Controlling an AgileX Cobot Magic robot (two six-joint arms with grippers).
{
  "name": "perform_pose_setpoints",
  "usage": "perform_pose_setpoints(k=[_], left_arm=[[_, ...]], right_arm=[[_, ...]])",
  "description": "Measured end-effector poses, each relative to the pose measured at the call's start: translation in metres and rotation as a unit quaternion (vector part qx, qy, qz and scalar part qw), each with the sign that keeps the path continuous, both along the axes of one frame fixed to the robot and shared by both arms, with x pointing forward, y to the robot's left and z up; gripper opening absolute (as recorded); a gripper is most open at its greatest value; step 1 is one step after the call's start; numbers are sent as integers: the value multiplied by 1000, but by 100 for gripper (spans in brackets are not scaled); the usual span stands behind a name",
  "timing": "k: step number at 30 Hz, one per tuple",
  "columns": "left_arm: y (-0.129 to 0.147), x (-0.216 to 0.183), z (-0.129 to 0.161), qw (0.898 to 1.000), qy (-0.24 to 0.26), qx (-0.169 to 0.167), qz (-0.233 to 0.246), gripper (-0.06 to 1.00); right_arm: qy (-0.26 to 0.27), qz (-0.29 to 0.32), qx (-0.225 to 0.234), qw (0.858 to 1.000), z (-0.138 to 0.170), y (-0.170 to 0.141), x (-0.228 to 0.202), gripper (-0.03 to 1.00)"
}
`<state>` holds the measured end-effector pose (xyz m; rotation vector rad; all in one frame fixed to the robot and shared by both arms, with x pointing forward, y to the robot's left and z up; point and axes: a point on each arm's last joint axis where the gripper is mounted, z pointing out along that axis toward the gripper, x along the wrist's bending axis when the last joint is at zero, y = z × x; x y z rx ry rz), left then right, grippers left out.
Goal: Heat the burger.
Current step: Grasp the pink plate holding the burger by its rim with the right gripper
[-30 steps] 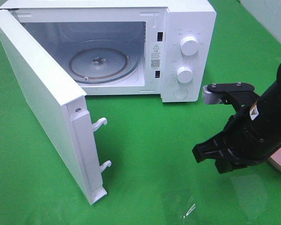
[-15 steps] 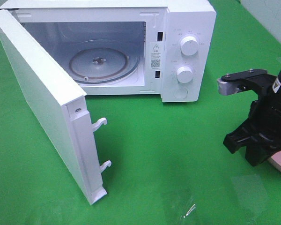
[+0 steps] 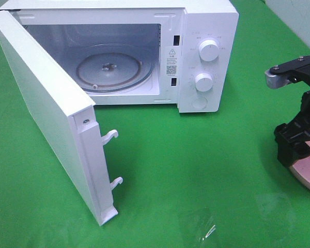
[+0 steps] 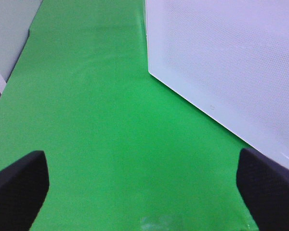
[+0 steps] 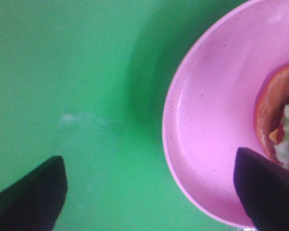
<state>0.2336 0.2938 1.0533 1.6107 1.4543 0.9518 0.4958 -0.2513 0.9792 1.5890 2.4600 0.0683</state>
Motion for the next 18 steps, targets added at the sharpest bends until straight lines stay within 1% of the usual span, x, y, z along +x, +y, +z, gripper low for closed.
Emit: perform_pose_setpoints(k=[1, 2, 3, 4, 9, 11, 12, 15, 18], left_arm=[[0, 0, 0, 1000, 0, 0, 0, 98], [0, 0, 0, 1000, 0, 0, 0, 98], [0, 0, 0, 1000, 0, 0, 0, 98], [0, 0, 0, 1000, 0, 0, 0, 98], [0, 0, 0, 1000, 0, 0, 0, 98], [0, 0, 0, 1000, 0, 0, 0, 98], [0, 0, 0, 1000, 0, 0, 0, 98], [0, 0, 0, 1000, 0, 0, 0, 98], [0, 0, 0, 1000, 0, 0, 0, 98]], right_arm=[[0, 0, 0, 1000, 0, 0, 0, 90], [-13, 3, 2, 1000, 0, 0, 2, 95], [-13, 3, 2, 1000, 0, 0, 2, 95], [-22, 5, 4, 1000, 0, 1, 4, 97], [-21, 4, 5, 1000, -5, 1, 8, 98], [-2, -11, 1, 1000, -18, -6, 13, 98], [-2, -11, 1, 1000, -18, -6, 13, 98], [20, -25, -3, 999, -31, -13, 17, 97], [25, -30, -3, 999, -36, -16, 19, 96]])
